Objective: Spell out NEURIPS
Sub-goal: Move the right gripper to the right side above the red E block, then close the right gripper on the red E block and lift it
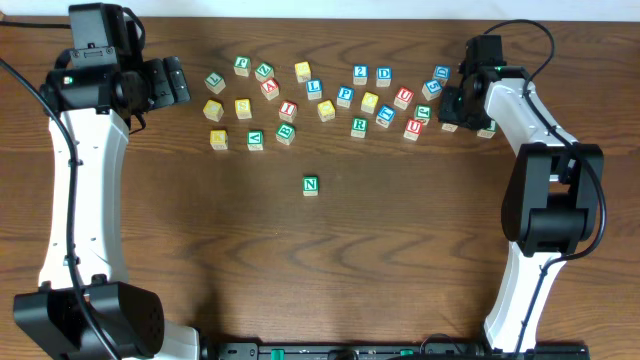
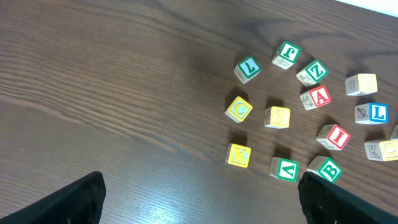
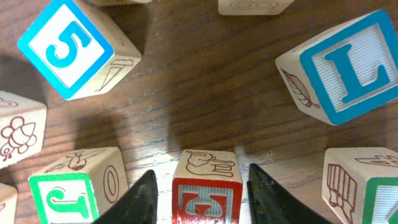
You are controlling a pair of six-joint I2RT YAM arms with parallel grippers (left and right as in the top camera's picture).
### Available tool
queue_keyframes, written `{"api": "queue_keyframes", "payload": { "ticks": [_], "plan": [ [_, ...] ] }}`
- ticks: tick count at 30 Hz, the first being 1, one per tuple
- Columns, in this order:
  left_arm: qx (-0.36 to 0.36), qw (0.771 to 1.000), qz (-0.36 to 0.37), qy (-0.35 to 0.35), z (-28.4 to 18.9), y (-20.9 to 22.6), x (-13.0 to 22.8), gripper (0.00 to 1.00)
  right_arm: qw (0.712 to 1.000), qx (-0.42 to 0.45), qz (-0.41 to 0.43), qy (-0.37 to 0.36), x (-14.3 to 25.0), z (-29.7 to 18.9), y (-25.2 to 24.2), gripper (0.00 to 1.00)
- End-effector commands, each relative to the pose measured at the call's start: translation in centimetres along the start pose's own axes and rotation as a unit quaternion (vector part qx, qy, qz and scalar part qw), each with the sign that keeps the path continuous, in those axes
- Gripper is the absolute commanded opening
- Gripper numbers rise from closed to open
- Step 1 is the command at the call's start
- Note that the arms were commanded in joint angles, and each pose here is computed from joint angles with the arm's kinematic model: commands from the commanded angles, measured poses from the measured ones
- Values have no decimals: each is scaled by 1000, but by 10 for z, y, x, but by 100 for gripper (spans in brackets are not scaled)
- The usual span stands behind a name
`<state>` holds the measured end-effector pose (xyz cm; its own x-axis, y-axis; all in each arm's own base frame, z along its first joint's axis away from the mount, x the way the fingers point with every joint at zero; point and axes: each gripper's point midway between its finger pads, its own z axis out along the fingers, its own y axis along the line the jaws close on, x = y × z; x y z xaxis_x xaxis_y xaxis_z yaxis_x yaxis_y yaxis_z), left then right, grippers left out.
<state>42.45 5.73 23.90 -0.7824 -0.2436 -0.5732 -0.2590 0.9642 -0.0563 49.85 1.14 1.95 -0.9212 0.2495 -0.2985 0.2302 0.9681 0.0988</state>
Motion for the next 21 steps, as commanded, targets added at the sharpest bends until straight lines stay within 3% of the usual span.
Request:
{"api": "queue_keyframes", "payload": {
  "ticks": [1, 17, 21],
  "plan": [
    [-8, 1000, -3, 4, 3, 2, 1, 97, 1000, 9, -9, 9, 6, 5, -1, 35],
    [-8, 1000, -3, 4, 3, 2, 1, 98, 998, 23, -10, 63, 33, 2, -6, 18],
    [-8, 1000, -3, 4, 3, 2, 1, 98, 996, 27, -15, 84, 44, 0, -5, 17]
  ]
}}
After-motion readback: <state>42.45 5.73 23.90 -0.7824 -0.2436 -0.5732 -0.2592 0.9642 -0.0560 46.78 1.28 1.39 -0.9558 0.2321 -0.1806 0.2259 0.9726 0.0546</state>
